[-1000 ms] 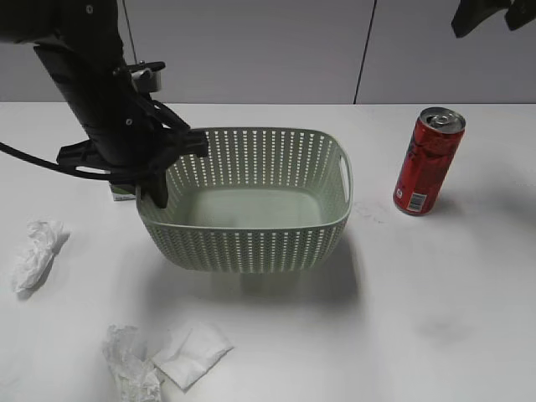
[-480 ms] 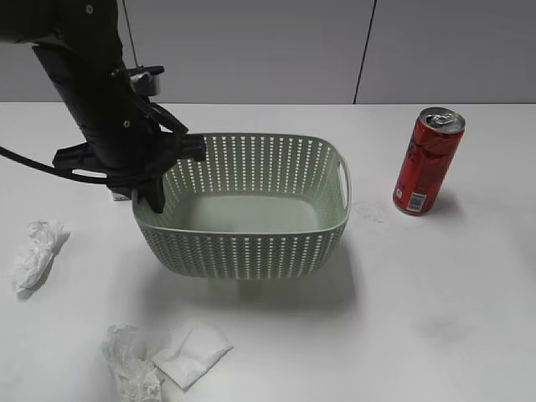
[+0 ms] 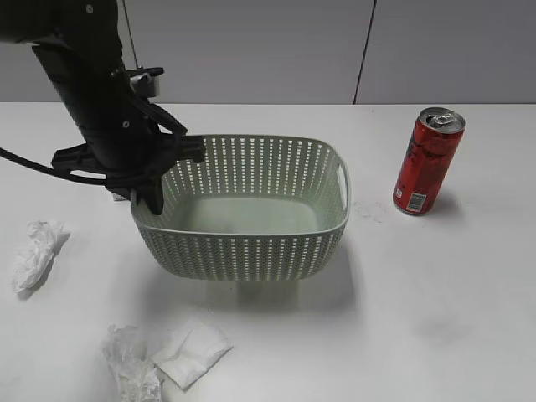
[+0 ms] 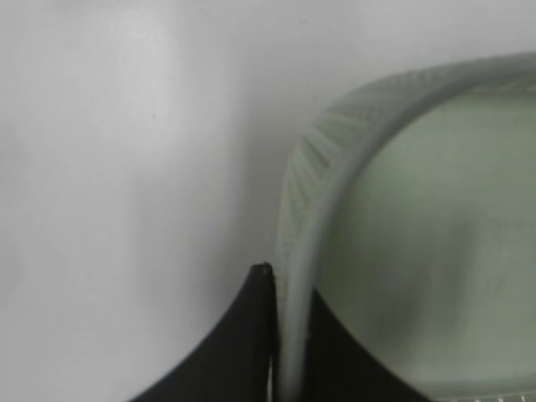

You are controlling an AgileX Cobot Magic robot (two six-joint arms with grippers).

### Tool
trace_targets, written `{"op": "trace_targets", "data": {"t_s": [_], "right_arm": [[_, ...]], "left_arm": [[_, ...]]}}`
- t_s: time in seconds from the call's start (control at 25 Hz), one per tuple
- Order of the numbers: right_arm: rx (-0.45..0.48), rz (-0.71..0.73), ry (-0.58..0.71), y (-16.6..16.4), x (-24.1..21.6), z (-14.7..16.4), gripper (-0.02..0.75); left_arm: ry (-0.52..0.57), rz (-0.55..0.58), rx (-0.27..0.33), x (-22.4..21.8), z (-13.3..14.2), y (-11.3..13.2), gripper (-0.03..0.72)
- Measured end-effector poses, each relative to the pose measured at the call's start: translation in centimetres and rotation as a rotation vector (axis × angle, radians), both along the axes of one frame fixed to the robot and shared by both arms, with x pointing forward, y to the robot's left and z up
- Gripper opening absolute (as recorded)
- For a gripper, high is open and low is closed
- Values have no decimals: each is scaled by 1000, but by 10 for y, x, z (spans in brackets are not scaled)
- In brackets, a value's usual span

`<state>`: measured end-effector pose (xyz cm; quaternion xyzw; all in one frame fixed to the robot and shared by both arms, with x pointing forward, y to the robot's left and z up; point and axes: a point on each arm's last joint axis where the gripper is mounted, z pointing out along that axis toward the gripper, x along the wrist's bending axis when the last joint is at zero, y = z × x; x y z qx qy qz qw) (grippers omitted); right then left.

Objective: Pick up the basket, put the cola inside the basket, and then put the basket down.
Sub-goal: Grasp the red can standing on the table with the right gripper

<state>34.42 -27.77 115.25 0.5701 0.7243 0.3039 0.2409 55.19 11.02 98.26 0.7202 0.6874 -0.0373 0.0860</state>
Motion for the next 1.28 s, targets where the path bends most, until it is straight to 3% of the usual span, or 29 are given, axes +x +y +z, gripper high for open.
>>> {"op": "trace_targets", "data": {"t_s": [0.6, 1.28], "right_arm": [[22, 4, -275, -14, -99, -95, 592], [9, 12, -336, -15, -99, -115, 592]], "left_arm": [[33, 0, 5, -3, 0, 0, -2], [51, 14, -21, -5, 1, -2, -2]]}}
